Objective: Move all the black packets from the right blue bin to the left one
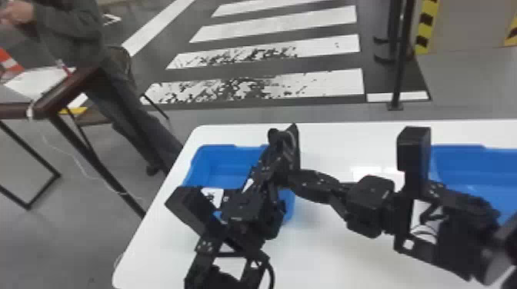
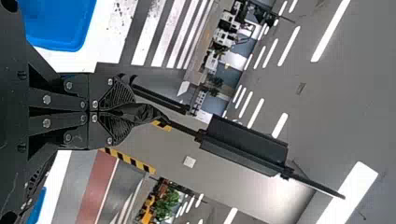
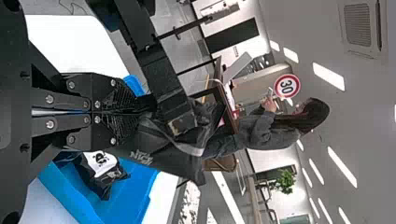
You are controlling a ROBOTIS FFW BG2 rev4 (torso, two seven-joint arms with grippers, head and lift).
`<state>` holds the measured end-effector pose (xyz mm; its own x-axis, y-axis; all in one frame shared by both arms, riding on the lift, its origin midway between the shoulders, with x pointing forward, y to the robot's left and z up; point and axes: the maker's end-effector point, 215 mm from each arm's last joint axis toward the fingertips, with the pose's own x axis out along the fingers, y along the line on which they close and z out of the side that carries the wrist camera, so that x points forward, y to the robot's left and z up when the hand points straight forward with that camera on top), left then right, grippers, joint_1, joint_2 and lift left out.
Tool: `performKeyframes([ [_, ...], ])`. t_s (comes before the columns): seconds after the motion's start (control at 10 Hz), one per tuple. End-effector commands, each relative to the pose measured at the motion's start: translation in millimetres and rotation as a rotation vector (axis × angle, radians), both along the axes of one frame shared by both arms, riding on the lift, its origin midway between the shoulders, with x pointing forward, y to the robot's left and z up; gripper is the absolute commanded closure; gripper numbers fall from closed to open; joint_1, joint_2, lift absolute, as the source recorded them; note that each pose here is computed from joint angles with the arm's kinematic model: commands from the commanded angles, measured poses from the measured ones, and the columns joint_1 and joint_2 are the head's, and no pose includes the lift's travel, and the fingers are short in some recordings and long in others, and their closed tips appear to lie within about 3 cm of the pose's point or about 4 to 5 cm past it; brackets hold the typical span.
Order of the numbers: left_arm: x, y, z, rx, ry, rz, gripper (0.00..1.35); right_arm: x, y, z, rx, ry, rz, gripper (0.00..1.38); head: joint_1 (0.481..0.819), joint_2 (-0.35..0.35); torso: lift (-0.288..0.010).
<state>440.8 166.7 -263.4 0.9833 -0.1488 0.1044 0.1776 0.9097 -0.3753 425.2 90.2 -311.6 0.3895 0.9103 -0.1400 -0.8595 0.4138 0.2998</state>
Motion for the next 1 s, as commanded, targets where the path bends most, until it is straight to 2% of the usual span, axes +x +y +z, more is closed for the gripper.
performKeyframes([
  [0.0, -0.1, 11.5, 11.9, -0.01, -0.037, 0.037, 1.2, 4.1, -2.3, -1.4, 0.011, 0.005, -0.011, 1.04, 0.695, 0.323, -0.14],
  [0.1, 2.2, 23.0, 16.4, -0.007, -0.055, 0.074, 1.2, 10.1, -15.3, -3.3, 0.009, -0.003, -0.047, 0.78, 0.695, 0.326, -0.14],
  [0.2, 6.7, 43.2, 24.7, 0.03, -0.099, 0.136, 1.2, 25.5, -45.2, -0.3, 0.013, -0.017, -0.129, 0.35, 0.695, 0.333, -0.14],
  [0.3, 14.1, 66.7, 24.0, 0.097, -0.132, 0.204, 1.2, 41.7, -83.9, 2.9, -0.004, -0.037, -0.22, 0.1, 0.695, 0.324, -0.14],
  [0.4, 23.9, 92.2, 10.9, 0.202, -0.137, 0.276, 1.2, 52.1, -117.5, 6.6, -0.019, -0.053, -0.295, 0.12, 0.695, 0.305, -0.14],
  [0.5, 38.4, 111.2, -14.5, 0.283, -0.117, 0.319, 1.2, 58.1, -142.0, 11.2, -0.027, -0.066, -0.35, 0.13, 0.695, 0.282, -0.14],
  [0.7, 61.6, 135.8, -34.9, 0.512, -0.14, 0.394, 1.2, 65.4, -165.2, 21.2, -0.037, -0.096, -0.4, 0.13, 0.695, 0.259, -0.14],
  [0.8, 67.9, 137.2, -57.0, 0.493, -0.132, 0.399, 0.97, 67.3, -169.1, 22.2, -0.035, -0.097, -0.41, 0.13, 0.695, 0.255, -0.14],
  [0.9, 62.7, 129.6, -69.4, 0.407, -0.122, 0.384, 0.35, 68.5, -176.8, 25.8, -0.033, -0.107, -0.429, 0.13, 0.695, 0.25, -0.14],
])
